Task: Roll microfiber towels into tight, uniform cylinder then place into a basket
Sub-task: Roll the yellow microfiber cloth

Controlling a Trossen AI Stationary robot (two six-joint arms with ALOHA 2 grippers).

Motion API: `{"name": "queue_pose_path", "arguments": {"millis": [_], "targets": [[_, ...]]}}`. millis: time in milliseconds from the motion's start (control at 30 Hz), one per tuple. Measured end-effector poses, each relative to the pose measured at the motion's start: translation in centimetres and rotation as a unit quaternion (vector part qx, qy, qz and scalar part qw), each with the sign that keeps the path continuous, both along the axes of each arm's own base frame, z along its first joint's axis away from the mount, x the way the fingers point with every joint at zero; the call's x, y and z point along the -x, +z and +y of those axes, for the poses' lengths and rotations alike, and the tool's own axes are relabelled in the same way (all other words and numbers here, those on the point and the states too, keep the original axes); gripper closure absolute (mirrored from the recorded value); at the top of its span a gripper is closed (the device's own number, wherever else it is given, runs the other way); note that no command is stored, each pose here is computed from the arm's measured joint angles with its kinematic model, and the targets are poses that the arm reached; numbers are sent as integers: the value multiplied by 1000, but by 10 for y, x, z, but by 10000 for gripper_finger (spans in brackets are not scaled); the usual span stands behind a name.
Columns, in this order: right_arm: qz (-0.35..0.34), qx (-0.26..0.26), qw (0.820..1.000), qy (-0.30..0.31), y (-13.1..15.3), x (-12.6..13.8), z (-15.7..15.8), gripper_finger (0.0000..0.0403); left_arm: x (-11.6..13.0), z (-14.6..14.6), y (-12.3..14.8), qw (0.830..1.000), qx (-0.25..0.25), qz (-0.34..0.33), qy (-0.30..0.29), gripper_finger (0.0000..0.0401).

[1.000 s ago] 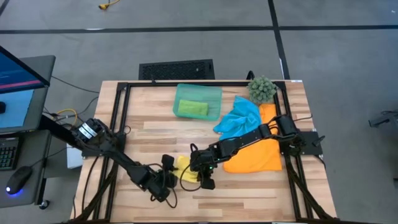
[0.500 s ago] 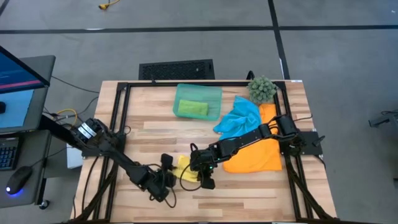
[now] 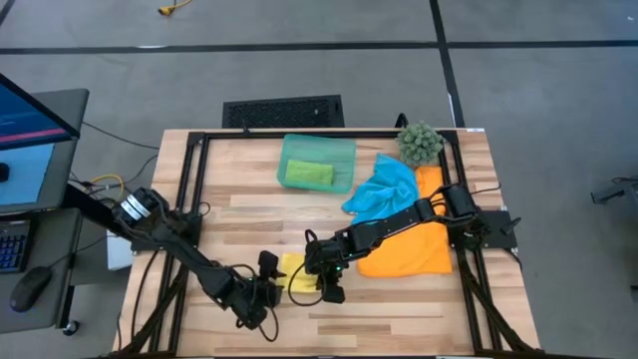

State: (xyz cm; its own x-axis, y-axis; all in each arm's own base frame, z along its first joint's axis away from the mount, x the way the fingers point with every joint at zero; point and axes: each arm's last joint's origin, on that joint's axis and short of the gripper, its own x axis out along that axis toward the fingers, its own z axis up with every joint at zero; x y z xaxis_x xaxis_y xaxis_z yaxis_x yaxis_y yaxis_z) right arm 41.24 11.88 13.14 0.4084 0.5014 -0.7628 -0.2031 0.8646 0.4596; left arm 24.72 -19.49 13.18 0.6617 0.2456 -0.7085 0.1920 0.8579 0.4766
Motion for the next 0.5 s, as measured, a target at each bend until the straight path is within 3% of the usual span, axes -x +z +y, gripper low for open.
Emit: {"name": "queue_pose_path", "arguments": {"millis": [500], "targets": [[6, 2, 1000, 0, -1, 1, 0, 395, -1, -7, -5, 1000, 9, 5, -24, 228]]}}
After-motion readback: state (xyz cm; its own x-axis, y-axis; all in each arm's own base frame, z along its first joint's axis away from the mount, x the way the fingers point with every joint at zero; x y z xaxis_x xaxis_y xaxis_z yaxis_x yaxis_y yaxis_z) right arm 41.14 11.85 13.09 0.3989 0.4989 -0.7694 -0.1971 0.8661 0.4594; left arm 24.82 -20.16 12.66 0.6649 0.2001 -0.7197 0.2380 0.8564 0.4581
